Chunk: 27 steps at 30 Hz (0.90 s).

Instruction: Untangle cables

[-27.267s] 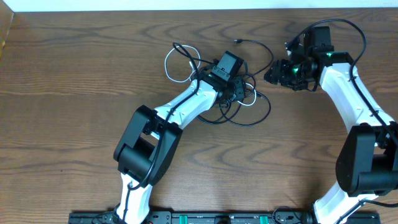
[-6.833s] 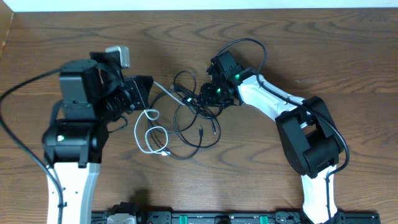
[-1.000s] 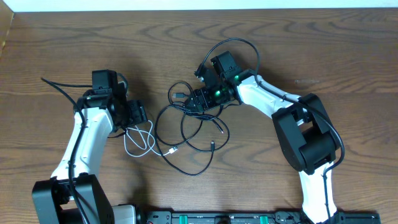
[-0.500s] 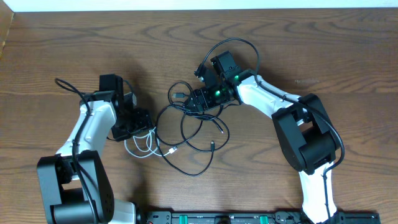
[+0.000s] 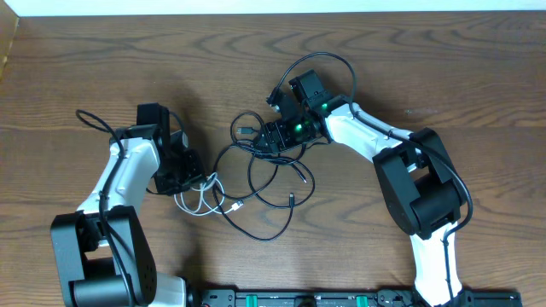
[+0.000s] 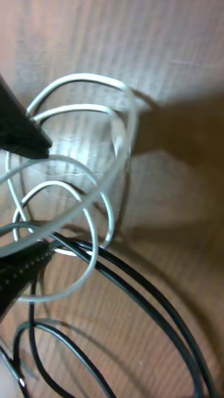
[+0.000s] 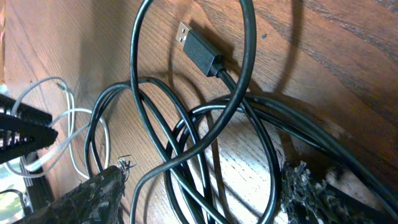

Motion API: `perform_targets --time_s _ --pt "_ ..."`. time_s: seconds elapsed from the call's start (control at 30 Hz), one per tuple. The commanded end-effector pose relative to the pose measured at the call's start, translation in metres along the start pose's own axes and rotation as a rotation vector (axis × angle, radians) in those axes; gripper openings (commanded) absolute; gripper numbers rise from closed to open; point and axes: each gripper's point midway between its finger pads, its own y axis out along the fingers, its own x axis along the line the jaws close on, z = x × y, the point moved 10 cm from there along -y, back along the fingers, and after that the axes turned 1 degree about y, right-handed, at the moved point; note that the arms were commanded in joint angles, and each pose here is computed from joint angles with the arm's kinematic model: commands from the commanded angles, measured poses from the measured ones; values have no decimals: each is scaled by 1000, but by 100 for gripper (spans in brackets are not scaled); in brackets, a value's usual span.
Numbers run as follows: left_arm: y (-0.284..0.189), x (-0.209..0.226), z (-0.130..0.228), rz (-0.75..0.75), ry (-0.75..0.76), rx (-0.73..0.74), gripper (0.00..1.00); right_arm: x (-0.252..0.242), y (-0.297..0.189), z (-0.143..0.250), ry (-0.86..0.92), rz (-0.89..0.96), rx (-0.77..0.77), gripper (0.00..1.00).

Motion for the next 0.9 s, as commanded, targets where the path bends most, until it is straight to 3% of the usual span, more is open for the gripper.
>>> perform_targets --time_s 0.0,0.03,0.27,0.57,0.87 --pt "4 0 5 6 -37 38 14 -17 14 13 24 90 40 80" --pt "4 0 5 6 -47 38 8 -17 14 13 24 90 40 80" --pt "-23 -11 -10 46 -52 -80 7 -17 14 13 24 90 40 80" --pt "-175 -56 -17 289 51 -554 7 -16 14 13 25 88 40 78" --pt "-255 -77 -6 411 120 -760 7 10 8 4 -55 -206 41 70"
